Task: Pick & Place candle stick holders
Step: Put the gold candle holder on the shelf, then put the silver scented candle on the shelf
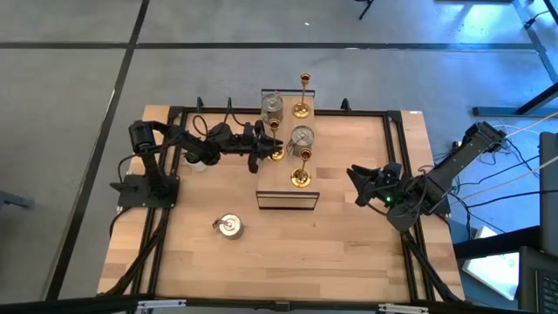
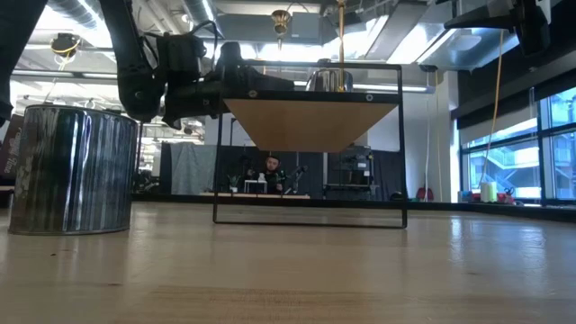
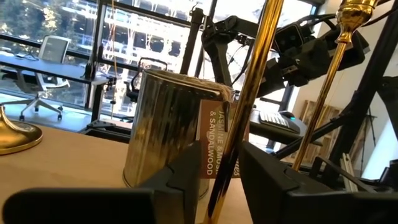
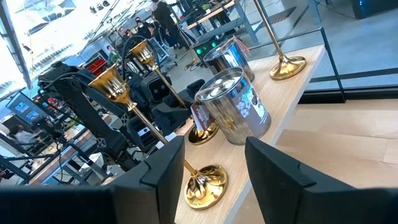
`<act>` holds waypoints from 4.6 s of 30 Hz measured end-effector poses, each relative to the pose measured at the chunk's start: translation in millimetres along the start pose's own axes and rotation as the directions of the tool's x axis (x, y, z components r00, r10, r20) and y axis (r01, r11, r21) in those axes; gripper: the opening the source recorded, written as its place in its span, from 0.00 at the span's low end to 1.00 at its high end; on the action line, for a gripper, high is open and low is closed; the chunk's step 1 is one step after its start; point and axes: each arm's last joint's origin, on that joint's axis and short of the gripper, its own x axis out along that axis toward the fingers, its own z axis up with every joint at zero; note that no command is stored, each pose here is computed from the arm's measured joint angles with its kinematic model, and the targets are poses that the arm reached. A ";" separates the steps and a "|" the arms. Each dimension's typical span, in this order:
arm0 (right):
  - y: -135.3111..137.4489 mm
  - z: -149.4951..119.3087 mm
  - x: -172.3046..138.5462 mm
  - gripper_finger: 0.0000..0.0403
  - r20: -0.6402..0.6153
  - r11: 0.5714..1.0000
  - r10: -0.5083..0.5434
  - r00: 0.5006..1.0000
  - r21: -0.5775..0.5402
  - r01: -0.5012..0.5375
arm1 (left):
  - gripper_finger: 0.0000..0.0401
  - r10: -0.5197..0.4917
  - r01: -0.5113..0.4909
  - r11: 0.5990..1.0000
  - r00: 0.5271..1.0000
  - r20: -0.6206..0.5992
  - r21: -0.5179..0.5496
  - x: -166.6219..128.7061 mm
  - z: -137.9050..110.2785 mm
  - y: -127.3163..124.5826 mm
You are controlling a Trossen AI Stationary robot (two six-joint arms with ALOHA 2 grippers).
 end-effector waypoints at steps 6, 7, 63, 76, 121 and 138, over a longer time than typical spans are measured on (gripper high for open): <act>0.0 0.0 0.0 0.43 0.000 1.000 0.000 1.000 0.000 0.000 | 0.31 0.003 -0.003 1.000 1.000 -0.002 -0.001 0.0 -0.2 0.3; 0.0 0.0 0.0 0.43 0.000 1.000 0.000 1.000 0.000 0.000 | 0.31 0.002 -0.002 1.000 1.000 -0.003 0.001 0.0 -0.2 0.2; 0.1 -0.3 0.1 0.43 -0.009 1.000 0.002 1.000 -0.018 -0.002 | 0.32 0.020 -0.041 0.998 0.900 -0.436 -0.040 -68.4 67.2 -14.6; 1.8 -5.2 -0.6 0.43 -0.182 0.998 0.050 0.982 -0.035 -0.057 | 0.32 -0.085 -0.155 0.849 0.903 -0.420 -0.506 -64.8 75.7 -46.3; 9.7 -11.3 -3.8 0.43 -0.441 0.968 0.168 0.882 -0.097 -0.233 | 0.17 0.435 -0.895 0.342 0.422 -0.795 -0.288 -105.0 38.1 -231.8; 17.5 -13.9 -2.8 0.43 -0.426 0.974 0.207 0.880 0.008 -0.225 | 0.01 0.283 -0.954 0.226 0.260 -0.923 -0.199 -83.8 -12.1 -250.4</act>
